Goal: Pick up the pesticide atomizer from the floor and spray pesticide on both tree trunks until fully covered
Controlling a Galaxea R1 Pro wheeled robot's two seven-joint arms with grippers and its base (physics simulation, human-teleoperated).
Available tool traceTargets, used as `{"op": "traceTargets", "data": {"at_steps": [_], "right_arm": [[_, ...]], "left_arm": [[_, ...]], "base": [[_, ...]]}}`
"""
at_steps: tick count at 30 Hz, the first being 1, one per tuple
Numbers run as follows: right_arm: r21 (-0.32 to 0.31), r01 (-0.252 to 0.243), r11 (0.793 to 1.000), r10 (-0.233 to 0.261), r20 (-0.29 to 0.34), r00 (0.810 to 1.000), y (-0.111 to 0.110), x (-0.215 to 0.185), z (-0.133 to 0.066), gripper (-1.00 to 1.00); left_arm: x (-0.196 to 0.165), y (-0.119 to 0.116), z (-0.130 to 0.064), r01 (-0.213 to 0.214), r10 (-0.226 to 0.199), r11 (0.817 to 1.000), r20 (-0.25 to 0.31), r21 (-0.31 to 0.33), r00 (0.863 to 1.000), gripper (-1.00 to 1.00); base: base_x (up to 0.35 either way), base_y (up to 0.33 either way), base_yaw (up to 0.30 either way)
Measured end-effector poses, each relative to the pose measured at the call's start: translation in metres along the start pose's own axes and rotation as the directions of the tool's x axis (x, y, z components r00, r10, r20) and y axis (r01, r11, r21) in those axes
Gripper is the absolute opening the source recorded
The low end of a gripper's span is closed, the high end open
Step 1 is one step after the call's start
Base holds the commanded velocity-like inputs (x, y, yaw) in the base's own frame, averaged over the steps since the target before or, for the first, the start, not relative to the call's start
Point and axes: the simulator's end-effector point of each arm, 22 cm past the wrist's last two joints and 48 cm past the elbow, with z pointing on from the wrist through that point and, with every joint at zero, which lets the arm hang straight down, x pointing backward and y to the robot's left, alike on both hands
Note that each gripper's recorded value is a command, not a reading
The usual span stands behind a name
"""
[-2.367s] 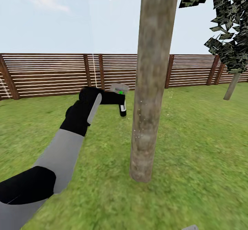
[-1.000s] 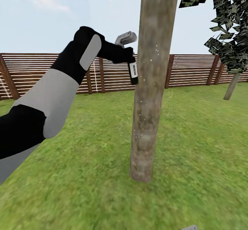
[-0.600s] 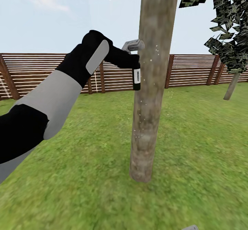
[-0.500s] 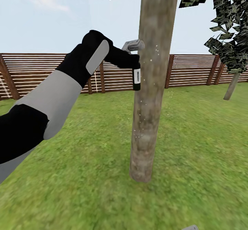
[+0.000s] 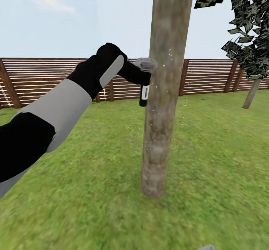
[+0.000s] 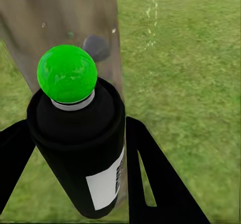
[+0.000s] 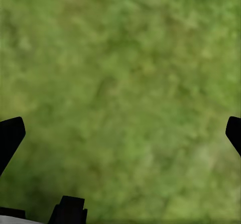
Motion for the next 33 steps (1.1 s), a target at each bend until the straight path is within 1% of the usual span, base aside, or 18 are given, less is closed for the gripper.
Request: {"op": "traceTargets", "data": {"at_steps": [2, 3, 7, 9, 12, 17, 19, 22, 23, 25, 31, 32, 33], "right_arm": [[0.000, 0.000, 1.000, 0.000, 0.000, 1.000, 0.000, 0.000, 0.000, 1.00], [0.000, 0.000, 1.000, 0.000, 0.000, 1.000, 0.000, 0.000, 0.000, 1.00], [0.000, 0.000, 1.000, 0.000, 0.000, 1.000, 0.000, 0.000, 0.000, 1.00], [0.000, 0.000, 1.000, 0.000, 0.000, 1.000, 0.000, 0.000, 0.000, 1.00], [0.000, 0.000, 1.000, 0.000, 0.000, 1.000, 0.000, 0.000, 0.000, 1.00], [0.000, 0.000, 1.000, 0.000, 0.000, 1.000, 0.000, 0.000, 0.000, 1.00], [0.000, 0.000, 1.000, 0.000, 0.000, 1.000, 0.000, 0.000, 0.000, 1.00], [0.001, 0.000, 1.000, 0.000, 0.000, 1.000, 0.000, 0.000, 0.000, 1.00], [0.000, 0.000, 1.000, 0.000, 0.000, 1.000, 0.000, 0.000, 0.000, 1.00], [0.000, 0.000, 1.000, 0.000, 0.000, 1.000, 0.000, 0.000, 0.000, 1.00], [0.001, 0.000, 1.000, 0.000, 0.000, 1.000, 0.000, 0.000, 0.000, 1.00], [0.001, 0.000, 1.000, 0.000, 0.000, 1.000, -0.001, 0.000, 0.000, 1.00], [0.001, 0.000, 1.000, 0.000, 0.000, 1.000, 0.000, 0.000, 0.000, 1.00]], "left_arm": [[0.016, 0.016, 0.007, 0.039, -0.040, 0.999, -0.038, -0.022, 0.998, -1.00], [0.021, 0.019, 0.009, 0.053, -0.054, 0.998, -0.048, -0.025, 0.997, -1.00], [0.035, 0.032, 0.014, 0.086, -0.090, 0.995, -0.076, -0.044, 0.993, -1.00], [0.040, 0.040, 0.018, 0.101, -0.105, 0.993, -0.071, -0.055, 0.992, -1.00], [0.043, 0.046, 0.020, 0.115, -0.119, 0.992, -0.068, -0.060, 0.991, -1.00], [0.037, 0.054, 0.023, 0.113, -0.114, 0.991, -0.017, -0.067, 0.993, -1.00], [0.039, 0.063, 0.026, 0.121, -0.121, 0.990, 0.001, -0.079, 0.993, -1.00], [0.037, 0.065, 0.026, 0.153, -0.152, 0.986, 0.022, -0.066, 0.988, -1.00], [0.030, 0.064, 0.023, 0.194, -0.192, 0.980, 0.050, -0.038, 0.980, -1.00], [0.025, 0.064, 0.021, 0.218, -0.216, 0.976, 0.067, -0.022, 0.974, -1.00], [0.025, 0.065, 0.020, 0.228, -0.226, 0.974, 0.071, -0.019, 0.972, -1.00], [0.028, 0.067, 0.022, 0.231, -0.229, 0.973, 0.064, -0.024, 0.971, -1.00], [0.043, 0.077, 0.027, 0.247, -0.245, 0.968, 0.042, -0.045, 0.969, -1.00]], "base": [[0.000, 0.000, 0.000], [0.000, 0.000, 0.000], [0.000, 0.000, 0.000], [0.000, 0.000, 0.000], [0.000, 0.000, 0.000], [0.000, 0.000, 0.000], [0.000, 0.000, 0.000], [0.000, 0.000, 0.000], [0.000, 0.000, 0.000], [0.000, 0.000, 0.000], [0.000, 0.000, 0.000], [0.000, 0.000, 0.000], [0.000, 0.000, 0.000]]}}
